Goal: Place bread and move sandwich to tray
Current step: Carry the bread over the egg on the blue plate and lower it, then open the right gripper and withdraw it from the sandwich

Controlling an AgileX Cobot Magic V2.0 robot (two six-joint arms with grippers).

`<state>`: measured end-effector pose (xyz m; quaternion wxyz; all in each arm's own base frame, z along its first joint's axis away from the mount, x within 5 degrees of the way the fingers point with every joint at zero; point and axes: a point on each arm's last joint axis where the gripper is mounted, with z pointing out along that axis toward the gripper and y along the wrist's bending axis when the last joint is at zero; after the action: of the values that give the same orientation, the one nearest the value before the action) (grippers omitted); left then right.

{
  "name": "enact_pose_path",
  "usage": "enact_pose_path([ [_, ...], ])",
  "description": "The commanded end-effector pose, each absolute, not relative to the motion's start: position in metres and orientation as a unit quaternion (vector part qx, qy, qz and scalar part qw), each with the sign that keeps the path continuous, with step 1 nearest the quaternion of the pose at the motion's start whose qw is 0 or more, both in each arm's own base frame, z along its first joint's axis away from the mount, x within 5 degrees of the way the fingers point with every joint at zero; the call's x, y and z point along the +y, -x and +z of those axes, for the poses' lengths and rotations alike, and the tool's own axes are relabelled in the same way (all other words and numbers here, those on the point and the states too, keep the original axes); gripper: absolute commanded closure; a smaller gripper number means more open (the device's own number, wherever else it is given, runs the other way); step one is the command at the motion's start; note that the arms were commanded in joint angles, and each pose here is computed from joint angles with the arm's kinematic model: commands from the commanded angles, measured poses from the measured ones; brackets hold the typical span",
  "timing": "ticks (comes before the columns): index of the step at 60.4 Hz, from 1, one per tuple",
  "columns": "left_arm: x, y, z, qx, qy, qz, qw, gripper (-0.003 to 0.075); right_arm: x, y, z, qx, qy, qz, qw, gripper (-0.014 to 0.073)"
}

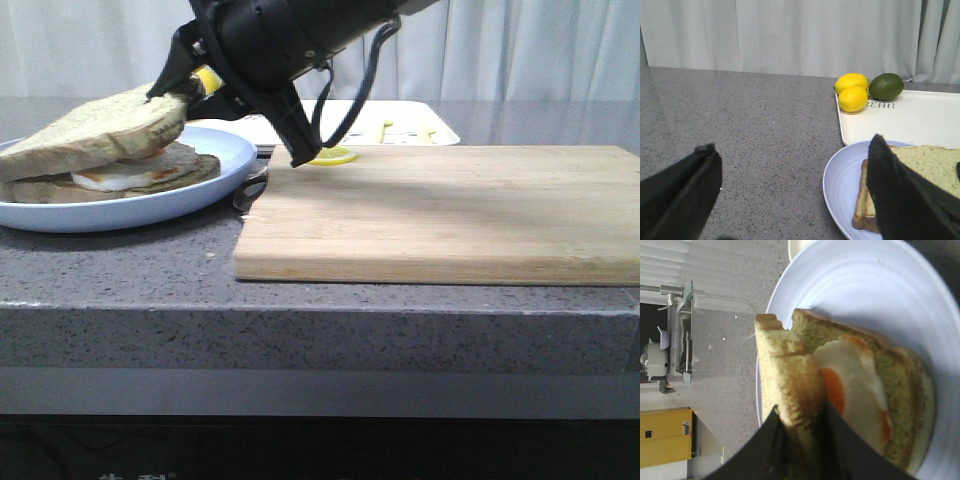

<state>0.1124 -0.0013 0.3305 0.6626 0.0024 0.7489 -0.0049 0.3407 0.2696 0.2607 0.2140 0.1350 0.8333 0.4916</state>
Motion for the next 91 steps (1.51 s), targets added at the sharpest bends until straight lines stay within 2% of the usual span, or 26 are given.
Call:
enact_pose_path([
  [1, -0.001, -0.113, 0.35, 0.71, 0.001, -0.008, 0.704, 0.0134, 0.256, -0.338, 0.296, 0.816, -0.11, 0.515, 0.236, 0.0415],
  [6, -0.001, -0.113, 0.35, 0.71, 0.001, -0.008, 0.704, 0.0134, 0.251, -0.339, 0.294, 0.824, -0.087, 0.513, 0.222, 0.0342],
  [13, -0.001, -0.113, 0.35, 0.71, 0.001, -0.008, 0.704, 0.0134, 0.251, -0.336, 0.292, 0.831, -0.065, 0.51, 0.211, 0.0178],
  [19, -0.001, -0.113, 0.35, 0.71, 0.001, -0.008, 0.704, 0.0134, 0.252, -0.333, 0.292, 0.834, -0.052, 0.512, 0.199, 0.0099],
  [29, -0.001, -0.113, 0.35, 0.71, 0.001, -0.008, 0.704, 0.0134, 0.242, -0.33, 0.299, 0.841, -0.018, 0.5, 0.206, 0.0096],
  [41, -0.001, -0.113, 0.35, 0.71, 0.001, -0.008, 0.704, 0.0134, 0.202, -0.323, 0.324, 0.855, 0.047, 0.47, 0.214, 0.0096],
  [48, -0.001, -0.113, 0.35, 0.71, 0.001, -0.008, 0.704, 0.0134, 0.173, -0.314, 0.342, 0.867, 0.085, 0.433, 0.232, 0.0096],
  [54, -0.001, -0.113, 0.35, 0.71, 0.001, -0.008, 0.704, 0.0134, 0.143, -0.305, 0.361, 0.876, 0.105, 0.384, 0.272, 0.0097],
  [57, -0.001, -0.113, 0.35, 0.71, 0.001, -0.008, 0.704, 0.0134, 0.128, -0.299, 0.371, 0.88, 0.111, 0.355, 0.295, 0.0113],
  [62, -0.001, -0.113, 0.35, 0.71, 0.001, -0.008, 0.704, 0.0134, 0.101, -0.287, 0.387, 0.889, 0.111, 0.299, 0.327, 0.0199],
  [72, -0.001, -0.113, 0.35, 0.71, 0.001, -0.008, 0.704, 0.0134, 0.057, -0.257, 0.412, 0.9, 0.111, 0.174, 0.384, 0.0505],
  [79, -0.001, -0.113, 0.35, 0.71, 0.001, -0.008, 0.704, 0.0133, 0.042, -0.237, 0.421, 0.892, 0.108, 0.123, 0.422, 0.0677],
  [91, -0.001, -0.113, 0.35, 0.71, 0.001, -0.008, 0.704, 0.0134, 0.035, -0.199, 0.415, 0.861, 0.114, 0.094, 0.487, 0.068],
])
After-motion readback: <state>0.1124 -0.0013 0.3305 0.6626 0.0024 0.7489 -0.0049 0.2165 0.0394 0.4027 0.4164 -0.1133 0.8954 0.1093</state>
